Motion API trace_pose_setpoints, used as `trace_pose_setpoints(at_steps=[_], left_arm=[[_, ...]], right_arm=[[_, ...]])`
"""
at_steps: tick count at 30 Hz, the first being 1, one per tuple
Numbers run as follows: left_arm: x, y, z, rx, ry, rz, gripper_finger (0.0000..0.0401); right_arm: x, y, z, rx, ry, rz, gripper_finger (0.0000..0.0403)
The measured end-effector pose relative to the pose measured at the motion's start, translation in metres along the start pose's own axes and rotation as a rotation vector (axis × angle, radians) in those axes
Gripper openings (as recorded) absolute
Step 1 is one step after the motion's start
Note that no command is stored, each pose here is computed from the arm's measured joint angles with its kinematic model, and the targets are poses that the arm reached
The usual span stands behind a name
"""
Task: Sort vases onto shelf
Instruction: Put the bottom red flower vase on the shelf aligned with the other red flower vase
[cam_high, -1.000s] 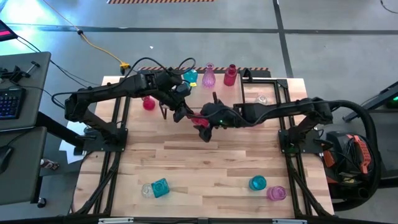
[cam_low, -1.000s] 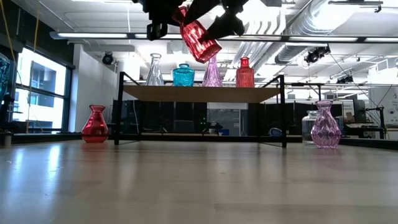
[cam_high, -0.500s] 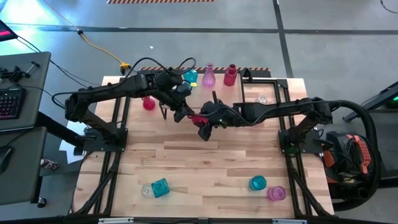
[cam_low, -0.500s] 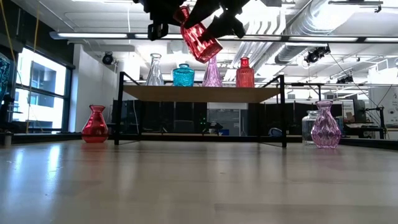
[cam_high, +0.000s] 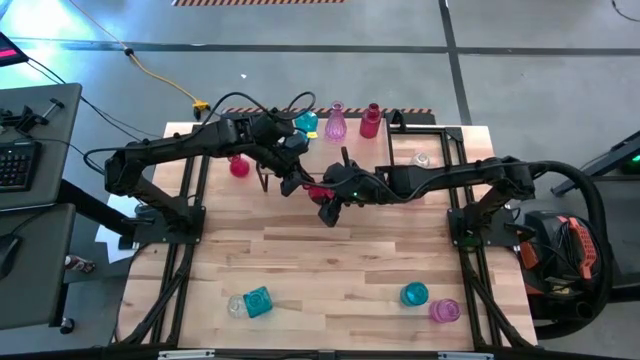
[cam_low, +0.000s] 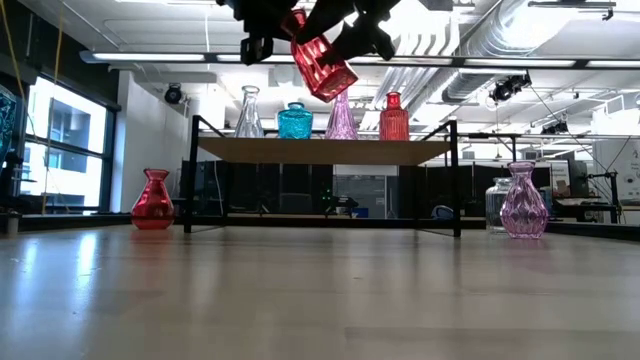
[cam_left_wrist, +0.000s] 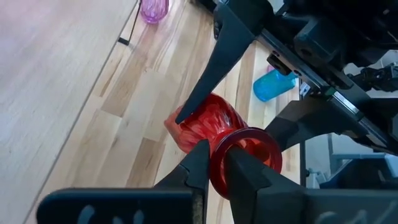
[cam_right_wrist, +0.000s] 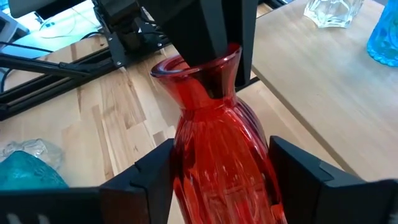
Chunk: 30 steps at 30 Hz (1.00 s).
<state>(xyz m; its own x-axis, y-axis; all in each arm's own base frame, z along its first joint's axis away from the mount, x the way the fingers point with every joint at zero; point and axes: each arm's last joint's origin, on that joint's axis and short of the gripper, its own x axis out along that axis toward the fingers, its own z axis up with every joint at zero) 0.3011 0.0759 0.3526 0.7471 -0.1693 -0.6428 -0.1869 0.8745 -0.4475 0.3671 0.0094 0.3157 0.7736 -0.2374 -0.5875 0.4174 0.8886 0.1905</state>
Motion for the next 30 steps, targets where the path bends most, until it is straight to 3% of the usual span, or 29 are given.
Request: trace_pose_setpoints(at_steps=[14, 22, 30], left_arm=[[-0.001, -0.001, 0.001, 0.035, -0.013, -0.001, 0.01], [-0.014, 0.001, 0.002, 0.024, -0.044, 0.004, 0.0107], [-0.039, -0.007, 0.005, 0.058, -0.147, -0.014, 0.0106]], right_arm=[[0.0, -0.002, -0.003, 0.056, 0.036, -0.006, 0.0196], [-0.01, -0.002, -0.004, 0.083, 0.05, -0.005, 0.0196], [-0.045, -0.009, 0.002, 0.072, -0.003, -0.103, 0.0196]])
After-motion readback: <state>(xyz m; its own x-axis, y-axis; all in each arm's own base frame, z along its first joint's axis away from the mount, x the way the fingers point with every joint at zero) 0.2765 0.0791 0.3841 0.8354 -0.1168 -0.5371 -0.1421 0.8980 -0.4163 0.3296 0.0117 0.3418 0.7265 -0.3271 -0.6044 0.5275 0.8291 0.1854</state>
